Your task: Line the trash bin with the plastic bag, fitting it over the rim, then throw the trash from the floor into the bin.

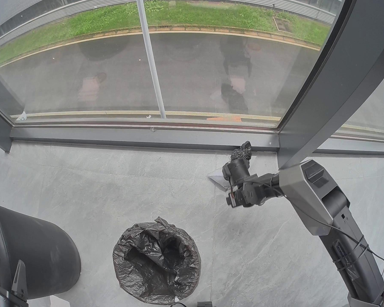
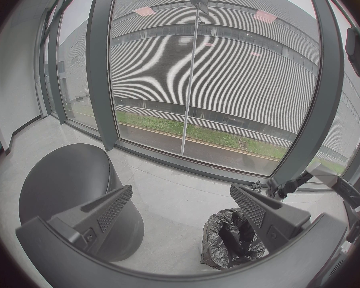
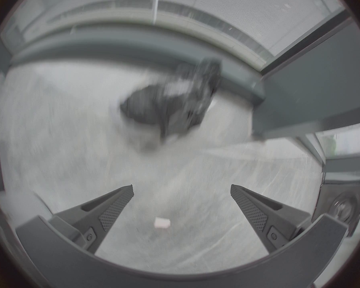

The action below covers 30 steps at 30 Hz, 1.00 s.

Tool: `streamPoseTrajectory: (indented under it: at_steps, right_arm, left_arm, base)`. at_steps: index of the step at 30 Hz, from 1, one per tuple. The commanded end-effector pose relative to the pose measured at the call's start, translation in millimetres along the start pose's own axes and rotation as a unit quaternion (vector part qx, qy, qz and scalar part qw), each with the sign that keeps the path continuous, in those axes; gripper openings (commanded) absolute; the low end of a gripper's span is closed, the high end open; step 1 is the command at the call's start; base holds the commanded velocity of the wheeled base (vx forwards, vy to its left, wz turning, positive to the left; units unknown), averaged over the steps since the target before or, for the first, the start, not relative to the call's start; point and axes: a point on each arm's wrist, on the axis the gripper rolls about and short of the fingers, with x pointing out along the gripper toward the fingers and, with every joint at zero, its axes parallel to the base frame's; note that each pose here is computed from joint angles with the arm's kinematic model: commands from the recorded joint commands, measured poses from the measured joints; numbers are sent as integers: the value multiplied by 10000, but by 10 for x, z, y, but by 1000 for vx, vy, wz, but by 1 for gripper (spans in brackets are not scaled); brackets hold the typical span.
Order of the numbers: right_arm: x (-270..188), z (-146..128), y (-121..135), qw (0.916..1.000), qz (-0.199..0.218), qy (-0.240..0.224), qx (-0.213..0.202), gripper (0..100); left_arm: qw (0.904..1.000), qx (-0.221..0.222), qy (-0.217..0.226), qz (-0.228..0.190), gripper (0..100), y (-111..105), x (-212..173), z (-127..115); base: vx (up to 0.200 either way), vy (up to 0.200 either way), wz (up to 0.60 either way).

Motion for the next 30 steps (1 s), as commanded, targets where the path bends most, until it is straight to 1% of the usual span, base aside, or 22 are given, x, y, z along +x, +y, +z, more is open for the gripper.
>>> streamPoseTrajectory:
  at_steps: [1, 2, 5, 7, 8, 9, 10, 11, 13, 14, 15, 17, 18, 19, 20, 23, 27, 30]
  right_arm:
    - [557, -866, 222, 9871, 11, 1237, -1011, 100]
    - [569, -885, 226, 9865, 12, 1257, -1045, 100]
    - [518, -788, 200, 9887, 10, 1146, -963, 100]
    - [416, -624, 154, 9917, 19, 977, -839, 100]
    - [407, -604, 142, 9920, 25, 961, -822, 100]
    - [332, -498, 113, 9934, 42, 855, -763, 100]
    - [314, -471, 106, 9938, 45, 822, -745, 100]
    - [217, -335, 59, 9955, 55, 678, -659, 100]
    - [122, -213, 20, 9969, 60, 530, -571, 100]
    - [50, -107, -9, 9982, 70, 348, -480, 100]
    - [40, -92, -12, 9984, 73, 322, -465, 100]
    - [-97, 93, -31, 9995, 113, -78, -280, 100]
    - [-132, 128, -38, 9995, 123, -134, -255, 100]
    - [-236, 216, -31, 9992, 152, -296, -204, 100]
    - [-283, 240, -9, 9990, 166, -350, -215, 100]
    - [-441, 348, 106, 9967, 176, -767, -212, 100]
    - [-625, 433, 315, 9893, 296, -1318, -548, 100]
    - [-676, 463, 409, 9824, 325, -1637, -841, 100]
  left_arm:
    - [10000, -7, -28, -2, 100, 7, -6, -30]
    - [10000, -7, -28, -2, 100, 7, -6, -30]
    - [10000, -7, -28, -2, 100, 7, -6, -30]
    - [10000, -14, -28, -2, 100, 7, -6, -30]
    - [10000, -14, -28, -2, 100, 7, -6, -30]
    - [10000, -14, -28, -2, 100, 7, -6, -30]
    - [10000, -14, -28, -2, 100, 7, -6, -30]
    - [10000, -14, -28, -2, 100, 7, -6, -30]
    - [10000, -14, -28, -2, 100, 7, -6, -30]
    - [10000, -14, -28, -2, 100, 7, -6, -30]
    - [10000, -14, -28, -2, 100, 7, -6, -30]
    - [10000, -22, -28, -2, 100, 7, -6, -30]
    - [10000, -22, -28, -2, 100, 7, -6, -30]
    - [10000, -22, -28, -2, 100, 7, -6, -30]
    - [10000, -22, -28, -2, 100, 7, -6, -30]
    - [10000, -22, -28, -2, 100, 7, -6, -30]
    - [10000, -30, -28, -2, 100, 7, -6, -30]
    - [10000, -38, -35, -4, 100, 7, -6, -28]
  base:
    - [0, 0, 0]
    - [0, 0, 0]
    - [0, 0, 0]
    - [0, 0, 0]
    - [0, 0, 0]
    - [0, 0, 0]
    - [0, 0, 0]
    - [0, 0, 0]
    - [0, 0, 0]
    - [0, 0, 0]
    - [0, 0, 0]
    - [0, 0, 0]
    - [0, 0, 0]
    - [0, 0, 0]
    - [0, 0, 0]
    - [0, 0, 0]
    - [0, 0, 0]
    - [0, 0, 0]
